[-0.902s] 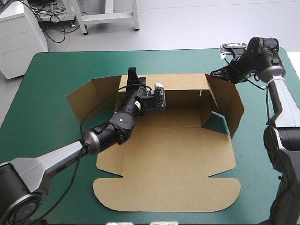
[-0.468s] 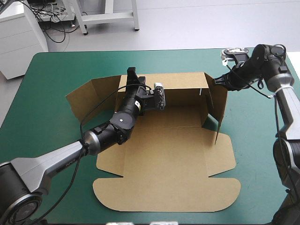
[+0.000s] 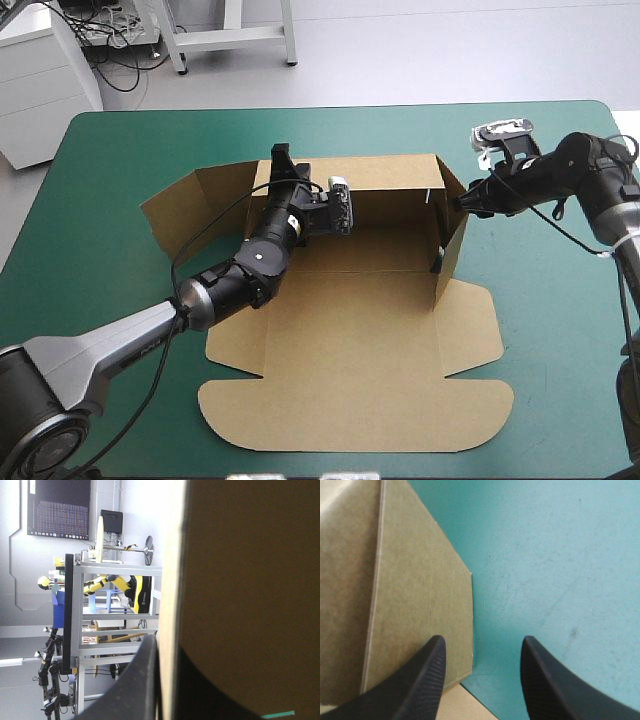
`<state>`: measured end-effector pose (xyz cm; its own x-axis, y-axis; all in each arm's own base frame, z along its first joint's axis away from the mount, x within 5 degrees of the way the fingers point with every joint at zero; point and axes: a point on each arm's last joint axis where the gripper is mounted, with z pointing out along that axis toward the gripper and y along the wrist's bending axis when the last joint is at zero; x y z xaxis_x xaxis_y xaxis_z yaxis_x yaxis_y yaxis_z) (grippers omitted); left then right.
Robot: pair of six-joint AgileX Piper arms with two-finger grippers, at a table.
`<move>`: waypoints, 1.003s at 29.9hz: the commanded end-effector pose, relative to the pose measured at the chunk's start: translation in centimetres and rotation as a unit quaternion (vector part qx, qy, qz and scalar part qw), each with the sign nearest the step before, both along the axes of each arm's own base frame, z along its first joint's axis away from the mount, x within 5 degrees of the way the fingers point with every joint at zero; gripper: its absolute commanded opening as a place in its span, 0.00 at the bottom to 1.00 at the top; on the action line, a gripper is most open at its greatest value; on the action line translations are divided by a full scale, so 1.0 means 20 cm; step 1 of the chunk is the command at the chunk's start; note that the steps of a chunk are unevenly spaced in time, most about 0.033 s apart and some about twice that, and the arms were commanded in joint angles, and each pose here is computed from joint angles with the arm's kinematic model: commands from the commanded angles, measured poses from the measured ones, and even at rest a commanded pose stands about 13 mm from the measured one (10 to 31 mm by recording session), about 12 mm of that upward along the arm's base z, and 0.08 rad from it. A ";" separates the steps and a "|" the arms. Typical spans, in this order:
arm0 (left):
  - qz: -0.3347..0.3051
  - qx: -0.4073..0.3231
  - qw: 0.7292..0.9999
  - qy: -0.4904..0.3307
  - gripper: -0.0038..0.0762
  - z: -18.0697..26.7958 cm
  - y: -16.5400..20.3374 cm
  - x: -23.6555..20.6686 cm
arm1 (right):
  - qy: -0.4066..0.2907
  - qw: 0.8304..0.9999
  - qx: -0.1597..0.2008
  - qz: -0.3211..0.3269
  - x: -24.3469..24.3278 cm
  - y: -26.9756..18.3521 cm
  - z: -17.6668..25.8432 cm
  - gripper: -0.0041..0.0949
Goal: Fold the box
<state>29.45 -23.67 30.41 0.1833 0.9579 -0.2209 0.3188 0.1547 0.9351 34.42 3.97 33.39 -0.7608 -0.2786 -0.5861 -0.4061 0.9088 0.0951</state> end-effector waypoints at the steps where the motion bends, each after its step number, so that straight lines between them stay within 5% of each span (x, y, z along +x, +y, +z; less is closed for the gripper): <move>1: 0.010 -0.033 0.999 -0.032 0.01 0.13 0.02 -0.02 | -0.057 0.998 0.014 0.009 -0.07 0.00 0.11 0.48; 22: 0.009 -0.033 0.999 -0.031 0.01 0.13 0.02 -0.02 | -0.079 0.986 0.002 0.145 -0.21 0.05 0.04 0.48; 30: 0.008 -0.033 0.999 -0.031 0.01 0.13 0.02 -0.02 | -0.076 0.977 0.003 0.200 -0.22 0.08 0.02 0.74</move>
<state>29.45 -23.67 30.41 0.1833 0.9579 -0.2209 0.3188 0.1547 0.9351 30.37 5.34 31.89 -0.5446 -0.5638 -0.6209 -0.7360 0.6762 0.0315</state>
